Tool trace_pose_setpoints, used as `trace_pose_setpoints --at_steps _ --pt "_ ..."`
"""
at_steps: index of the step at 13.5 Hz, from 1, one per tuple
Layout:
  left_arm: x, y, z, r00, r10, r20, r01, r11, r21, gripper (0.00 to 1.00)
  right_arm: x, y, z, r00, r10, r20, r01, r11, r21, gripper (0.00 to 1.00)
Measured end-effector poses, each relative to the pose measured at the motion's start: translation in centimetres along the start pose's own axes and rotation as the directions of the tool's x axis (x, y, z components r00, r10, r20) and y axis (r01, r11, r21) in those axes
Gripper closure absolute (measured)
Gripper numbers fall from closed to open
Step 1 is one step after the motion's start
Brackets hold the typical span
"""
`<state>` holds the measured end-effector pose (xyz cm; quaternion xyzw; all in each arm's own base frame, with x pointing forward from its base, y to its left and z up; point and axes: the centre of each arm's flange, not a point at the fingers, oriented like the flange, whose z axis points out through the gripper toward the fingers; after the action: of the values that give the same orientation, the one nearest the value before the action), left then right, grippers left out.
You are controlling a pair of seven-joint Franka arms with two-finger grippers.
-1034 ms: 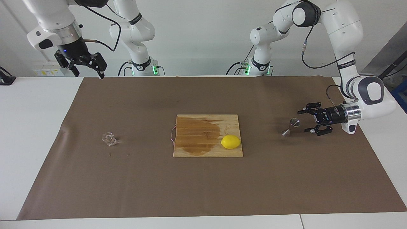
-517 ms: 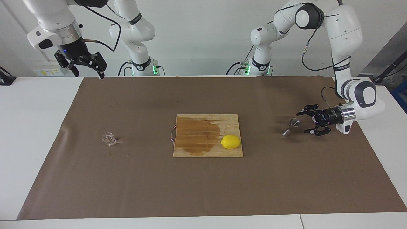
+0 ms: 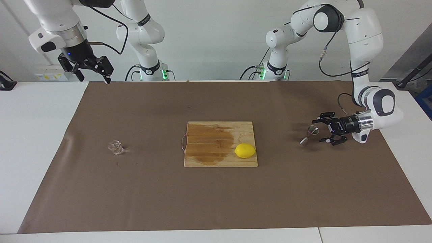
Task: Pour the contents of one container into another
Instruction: 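Lower the left gripper around the metal cup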
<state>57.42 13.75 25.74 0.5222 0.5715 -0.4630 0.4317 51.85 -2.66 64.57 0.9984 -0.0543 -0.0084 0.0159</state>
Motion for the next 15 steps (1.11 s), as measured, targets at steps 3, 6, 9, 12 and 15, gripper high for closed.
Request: trace_pose_setpoints --at_steps 3,6,9,12,15 --pt "0.5 -0.3 0.3 1.0 -0.009 0.006 0.009 1.0 0.003 0.0 0.0 0.0 0.0 1.0 0.0 0.0 0.0 1.0 0.0 0.0" --pt "0.9 -0.7 0.7 1.0 -0.02 0.016 0.019 1.0 0.006 0.0 0.0 0.0 0.0 1.0 0.0 0.0 0.0 1.0 0.0 0.0" --pt "1.0 -0.7 1.0 0.999 -0.019 0.043 0.018 1.0 0.008 0.0 0.0 0.0 0.0 1.0 0.0 0.0 0.0 1.0 0.0 0.0" --pt "1.4 -1.1 1.0 0.997 -0.023 0.08 0.023 1.0 0.008 0.0 0.0 0.0 0.0 1.0 0.0 0.0 0.0 1.0 0.0 0.0" --pt "1.5 -1.3 0.5 0.996 -0.025 0.089 0.024 1.0 0.003 0.0 0.0 0.0 0.0 1.0 0.0 0.0 0.0 1.0 0.0 0.0"
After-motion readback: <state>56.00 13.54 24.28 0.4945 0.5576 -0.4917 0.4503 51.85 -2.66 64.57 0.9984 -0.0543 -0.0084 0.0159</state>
